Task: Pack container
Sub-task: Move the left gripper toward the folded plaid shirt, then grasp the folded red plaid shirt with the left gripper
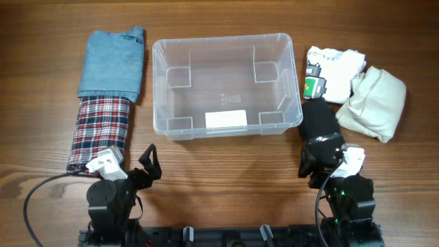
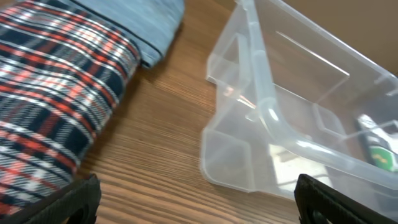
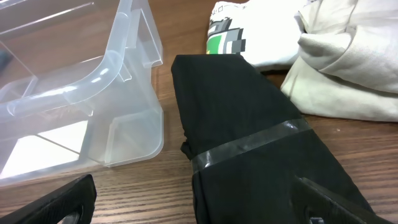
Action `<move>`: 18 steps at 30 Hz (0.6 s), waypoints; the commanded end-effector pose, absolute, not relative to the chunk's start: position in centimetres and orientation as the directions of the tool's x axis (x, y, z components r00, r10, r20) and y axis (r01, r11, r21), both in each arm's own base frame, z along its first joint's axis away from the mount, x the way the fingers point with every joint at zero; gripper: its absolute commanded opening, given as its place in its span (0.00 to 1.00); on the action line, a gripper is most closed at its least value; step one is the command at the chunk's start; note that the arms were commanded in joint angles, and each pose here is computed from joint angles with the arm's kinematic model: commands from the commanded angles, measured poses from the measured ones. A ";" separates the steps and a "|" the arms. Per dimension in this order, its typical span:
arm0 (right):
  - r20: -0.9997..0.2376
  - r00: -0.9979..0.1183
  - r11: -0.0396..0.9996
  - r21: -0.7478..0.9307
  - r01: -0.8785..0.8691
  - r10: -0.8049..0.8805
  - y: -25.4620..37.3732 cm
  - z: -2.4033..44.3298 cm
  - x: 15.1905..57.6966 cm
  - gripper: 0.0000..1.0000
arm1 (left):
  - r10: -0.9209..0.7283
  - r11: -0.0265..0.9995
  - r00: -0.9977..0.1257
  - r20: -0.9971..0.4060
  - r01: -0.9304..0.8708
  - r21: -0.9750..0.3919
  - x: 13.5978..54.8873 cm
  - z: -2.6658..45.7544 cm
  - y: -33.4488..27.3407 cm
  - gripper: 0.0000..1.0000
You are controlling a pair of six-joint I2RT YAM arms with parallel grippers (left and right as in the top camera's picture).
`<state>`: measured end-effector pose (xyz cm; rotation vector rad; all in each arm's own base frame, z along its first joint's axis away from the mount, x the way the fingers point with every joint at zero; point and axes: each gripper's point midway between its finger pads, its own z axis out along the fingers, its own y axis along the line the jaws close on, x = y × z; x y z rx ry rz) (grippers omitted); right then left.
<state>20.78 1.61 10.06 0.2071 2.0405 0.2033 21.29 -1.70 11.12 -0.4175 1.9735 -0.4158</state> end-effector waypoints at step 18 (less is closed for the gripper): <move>-0.861 -0.447 0.969 0.242 0.058 0.241 1.6 10.2 20.8 1.00 | -0.300 0.947 -0.302 -0.905 -0.208 -0.245 28.3 33.8 2.8 1.00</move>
